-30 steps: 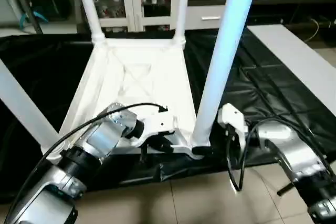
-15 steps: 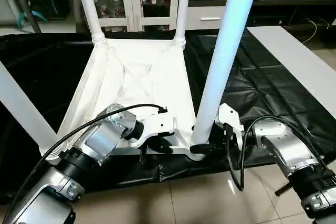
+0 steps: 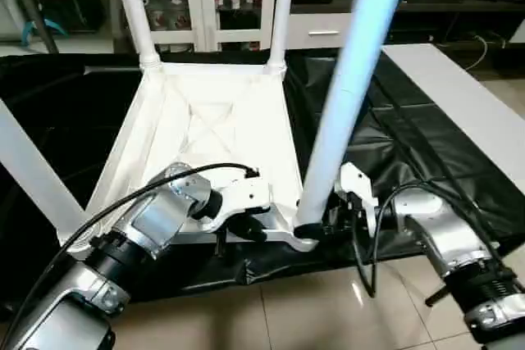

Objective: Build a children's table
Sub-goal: Rotate leg to tighten

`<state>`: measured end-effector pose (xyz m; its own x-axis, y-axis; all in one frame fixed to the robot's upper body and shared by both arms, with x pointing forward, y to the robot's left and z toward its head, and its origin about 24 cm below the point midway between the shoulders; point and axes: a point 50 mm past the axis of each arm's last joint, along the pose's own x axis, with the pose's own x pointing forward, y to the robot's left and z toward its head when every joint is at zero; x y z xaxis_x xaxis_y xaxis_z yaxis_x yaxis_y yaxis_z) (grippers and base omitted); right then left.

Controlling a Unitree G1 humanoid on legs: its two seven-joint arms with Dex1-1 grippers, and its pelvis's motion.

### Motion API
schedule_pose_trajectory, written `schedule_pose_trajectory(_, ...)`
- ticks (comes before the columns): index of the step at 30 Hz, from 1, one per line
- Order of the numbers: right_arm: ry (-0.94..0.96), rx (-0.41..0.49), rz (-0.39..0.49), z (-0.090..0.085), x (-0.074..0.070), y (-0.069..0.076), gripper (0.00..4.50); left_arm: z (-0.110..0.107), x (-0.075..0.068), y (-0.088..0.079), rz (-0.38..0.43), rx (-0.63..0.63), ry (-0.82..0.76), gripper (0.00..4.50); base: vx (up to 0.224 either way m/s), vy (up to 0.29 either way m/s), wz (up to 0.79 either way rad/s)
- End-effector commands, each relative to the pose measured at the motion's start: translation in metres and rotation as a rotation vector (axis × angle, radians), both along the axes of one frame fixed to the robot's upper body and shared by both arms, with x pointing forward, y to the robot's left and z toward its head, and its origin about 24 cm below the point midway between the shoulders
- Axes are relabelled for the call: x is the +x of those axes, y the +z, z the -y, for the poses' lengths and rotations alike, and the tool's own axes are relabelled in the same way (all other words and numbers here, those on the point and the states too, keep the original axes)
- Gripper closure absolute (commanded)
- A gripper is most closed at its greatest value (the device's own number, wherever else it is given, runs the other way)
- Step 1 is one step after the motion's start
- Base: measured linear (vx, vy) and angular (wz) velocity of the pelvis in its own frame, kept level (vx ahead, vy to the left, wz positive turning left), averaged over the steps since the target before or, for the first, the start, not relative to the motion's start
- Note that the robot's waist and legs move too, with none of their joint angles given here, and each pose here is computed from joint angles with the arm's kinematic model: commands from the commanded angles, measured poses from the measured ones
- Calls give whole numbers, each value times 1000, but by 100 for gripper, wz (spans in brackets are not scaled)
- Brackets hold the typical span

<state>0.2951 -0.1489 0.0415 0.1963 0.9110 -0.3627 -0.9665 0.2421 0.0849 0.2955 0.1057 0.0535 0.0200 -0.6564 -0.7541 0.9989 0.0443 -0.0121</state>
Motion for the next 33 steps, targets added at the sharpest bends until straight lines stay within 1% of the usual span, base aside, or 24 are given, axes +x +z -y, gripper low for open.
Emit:
schedule_pose_trajectory(1, -245, -16, 1, 13, 11, -9, 216, 0, -13, -44, -91, 90, 81, 450, 0, 0, 0)
schedule_pose_trajectory(2, -255, -16, 1, 13, 12, -9, 217, 0, -12, -44, -84, 86, 89, 450, 0, 0, 0)
schedule_pose_trajectory(3, -302, -15, -3, 14, 13, -12, 217, 2, -8, -43, -55, 69, 127, 450, -54, -1, 1)
schedule_pose_trajectory(4, -466, -9, -25, 12, 17, -21, 218, 7, 4, -41, 12, 34, 232, 450, -54, -1, 1)
schedule_pose_trajectory(5, -466, -9, -25, 12, 17, -21, 220, 7, 4, -41, 12, 34, 232, 450, -60, 1, -2)
schedule_pose_trajectory(6, -535, -12, -29, 11, 19, -25, 224, 9, 9, -41, 33, 21, 280, 450, -58, 3, -6)
schedule_pose_trajectory(7, -688, -35, -34, 7, 21, -35, 228, 11, 17, -39, 84, 12, 359, 450, -58, 3, -6)
schedule_pose_trajectory(8, -692, -36, -34, 7, 21, -35, 230, 11, 17, -39, 85, 12, 360, 450, 0, 0, 0)
schedule_pose_trajectory(11, -936, -107, -18, 5, 25, -47, 236, 13, 27, -37, 151, 10, 425, 450, 0, 0, 0)
schedule_pose_trajectory(12, -983, -121, -12, 5, 26, -49, 238, 14, 28, -36, 164, 5, 437, 450, 0, 0, 0)
schedule_pose_trajectory(13, -1129, -132, -12, 1, 27, -53, 239, 18, 33, -34, 204, -10, 462, 450, 0, 0, 0)
schedule_pose_trajectory(14, -1203, -133, -19, -2, 28, -55, 239, 20, 36, -33, 222, -19, 473, 450, 0, 0, 0)
schedule_pose_trajectory(16, -1299, -122, -29, -15, 30, -56, 241, 25, 39, -31, 241, -40, 478, 450, 0, 0, 0)
schedule_pose_trajectory(19, -1320, -111, -7, -26, 32, -53, 242, 28, 40, -30, 258, -34, 449, 450, 0, 0, 0)
schedule_pose_trajectory(21, -1317, -55, 6, -36, 36, -47, 243, 31, 40, -31, 270, -33, 426, 450, 0, 0, 0)
schedule_pose_trajectory(23, -1310, -18, 10, -37, 38, -43, 243, 31, 40, -31, 276, -32, 409, 450, 0, 0, 0)
schedule_pose_trajectory(24, -1312, -12, 16, -37, 38, -42, 243, 31, 40, -32, 278, -34, 406, 450, 0, 0, 0)
schedule_pose_trajectory(26, -1294, 45, 95, -30, 40, -31, 243, 30, 40, -34, 288, -33, 386, 450, 0, 0, 0)
schedule_pose_trajectory(27, -1296, 60, 133, -26, 41, -26, 187, 29, 40, -34, 292, -34, 379, 450, 50, -14, 5)
schedule_pose_trajectory(28, -1299, 67, 156, -23, 40, -23, 187, 29, 40, -35, 294, -35, 375, 450, 50, -14, 5)
schedule_pose_trajectory(29, -1291, 82, 192, -20, 40, -18, 174, 28, 40, -35, 295, -36, 374, 450, 55, -14, 6)
schedule_pose_trajectory(30, -1290, 83, 196, -19, 40, -18, 172, 28, 40, -35, 295, -36, 374, 450, 53, -12, 5)
schedule_pose_trajectory(31, -1281, 102, 231, -14, 38, -12, 165, 27, 41, -35, 299, -38, 362, 450, 53, -12, 5)
schedule_pose_trajectory(33, -1261, 111, 245, -12, 35, -8, 140, 26, 41, -35, 300, -38, 358, 450, 29, 4, 2)
